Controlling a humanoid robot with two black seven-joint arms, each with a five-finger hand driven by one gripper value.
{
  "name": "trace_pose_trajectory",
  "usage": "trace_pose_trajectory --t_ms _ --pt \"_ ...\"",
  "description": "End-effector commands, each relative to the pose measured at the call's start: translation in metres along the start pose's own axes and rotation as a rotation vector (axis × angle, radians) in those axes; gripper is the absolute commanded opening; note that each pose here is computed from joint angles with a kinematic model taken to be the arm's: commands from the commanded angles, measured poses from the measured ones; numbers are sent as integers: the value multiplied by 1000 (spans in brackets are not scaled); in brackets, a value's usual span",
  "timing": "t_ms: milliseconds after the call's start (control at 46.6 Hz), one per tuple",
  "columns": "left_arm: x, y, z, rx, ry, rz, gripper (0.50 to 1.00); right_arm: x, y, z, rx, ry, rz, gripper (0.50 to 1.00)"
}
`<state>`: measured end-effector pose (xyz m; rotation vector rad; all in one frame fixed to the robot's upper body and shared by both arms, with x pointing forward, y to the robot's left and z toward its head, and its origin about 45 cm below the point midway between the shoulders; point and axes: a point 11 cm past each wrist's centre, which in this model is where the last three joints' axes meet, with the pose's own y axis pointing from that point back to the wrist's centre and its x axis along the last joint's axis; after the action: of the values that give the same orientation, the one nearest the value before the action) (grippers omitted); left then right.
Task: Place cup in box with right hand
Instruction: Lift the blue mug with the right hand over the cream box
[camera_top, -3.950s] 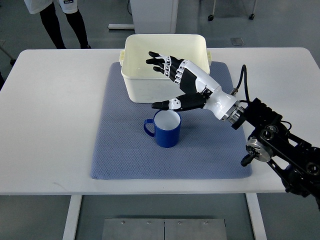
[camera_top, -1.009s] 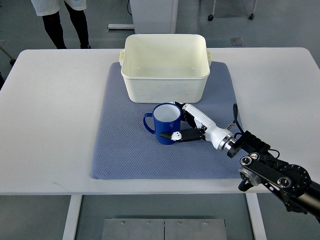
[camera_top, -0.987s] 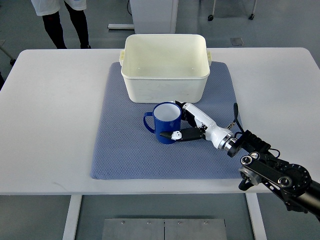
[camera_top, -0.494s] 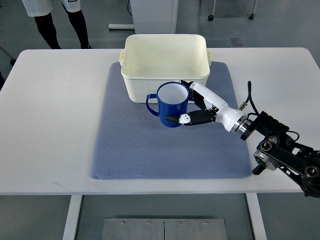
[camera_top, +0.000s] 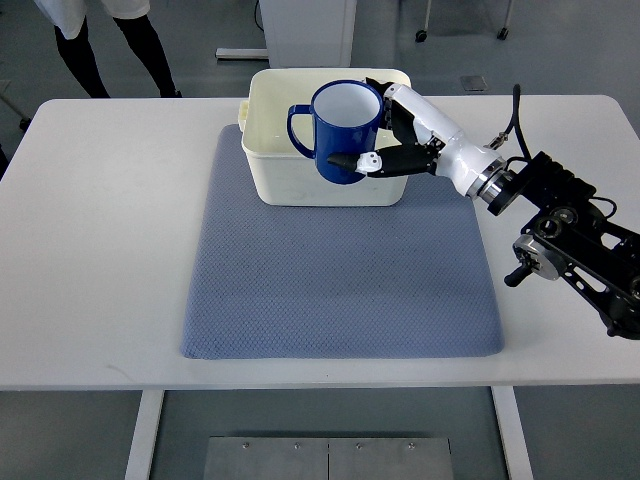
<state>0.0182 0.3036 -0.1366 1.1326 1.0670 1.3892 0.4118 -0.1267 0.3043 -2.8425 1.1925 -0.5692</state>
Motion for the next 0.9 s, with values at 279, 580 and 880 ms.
trace_pose_trajectory --t_ms 279,580,880 --pt "0 0 0 0 0 0 1000 15 -34 6 -39 -15 77 500" --pt "0 0 0 0 -1 0 1000 5 -58 18 -76 -39 116 500" --pt "0 0 0 0 0 0 1000 5 -67 32 -113 -44 158 500"
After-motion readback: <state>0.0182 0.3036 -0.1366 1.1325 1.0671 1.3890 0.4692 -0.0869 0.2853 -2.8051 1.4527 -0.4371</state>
